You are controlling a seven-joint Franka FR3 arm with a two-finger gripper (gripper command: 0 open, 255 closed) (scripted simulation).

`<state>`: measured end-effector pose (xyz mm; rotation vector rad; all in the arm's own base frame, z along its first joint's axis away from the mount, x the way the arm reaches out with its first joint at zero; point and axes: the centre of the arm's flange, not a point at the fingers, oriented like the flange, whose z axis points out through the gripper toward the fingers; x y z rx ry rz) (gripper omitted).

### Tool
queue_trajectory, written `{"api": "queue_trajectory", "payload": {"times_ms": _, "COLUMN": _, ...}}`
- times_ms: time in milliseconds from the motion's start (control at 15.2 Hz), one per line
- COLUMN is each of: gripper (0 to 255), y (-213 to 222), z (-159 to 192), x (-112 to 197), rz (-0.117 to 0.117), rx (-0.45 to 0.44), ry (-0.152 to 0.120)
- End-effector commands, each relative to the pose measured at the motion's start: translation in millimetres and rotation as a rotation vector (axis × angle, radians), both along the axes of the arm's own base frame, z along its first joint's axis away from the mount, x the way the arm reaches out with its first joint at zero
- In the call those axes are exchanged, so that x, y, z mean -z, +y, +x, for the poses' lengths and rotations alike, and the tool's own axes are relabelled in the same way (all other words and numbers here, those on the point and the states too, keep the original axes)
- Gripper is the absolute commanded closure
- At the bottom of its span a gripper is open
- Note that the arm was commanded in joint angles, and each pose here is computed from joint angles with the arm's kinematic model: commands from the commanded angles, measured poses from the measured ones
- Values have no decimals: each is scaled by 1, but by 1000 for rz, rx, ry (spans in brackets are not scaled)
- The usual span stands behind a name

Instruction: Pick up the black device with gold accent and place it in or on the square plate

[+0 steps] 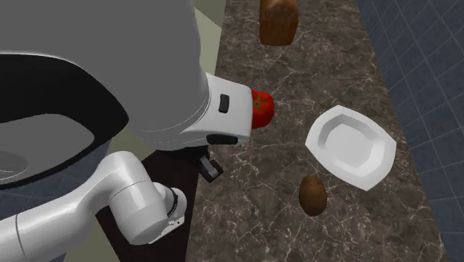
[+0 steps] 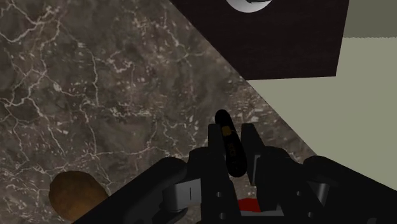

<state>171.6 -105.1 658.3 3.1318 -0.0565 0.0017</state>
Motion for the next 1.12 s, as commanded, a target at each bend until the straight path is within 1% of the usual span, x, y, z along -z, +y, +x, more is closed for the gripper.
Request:
{"api": "queue_trajectory", "payload": {"times_ms": 0, "gripper": 255, "y": -10, "z": 18, "x": -4, "rz": 0, "rx": 0, "ry": 0}}
{"api": "queue_trajectory", "payload": {"times_ms": 1056, "gripper": 255, "y": -114, "z": 201, "x": -20, "rz": 0, "rx": 0, "ry": 0}}
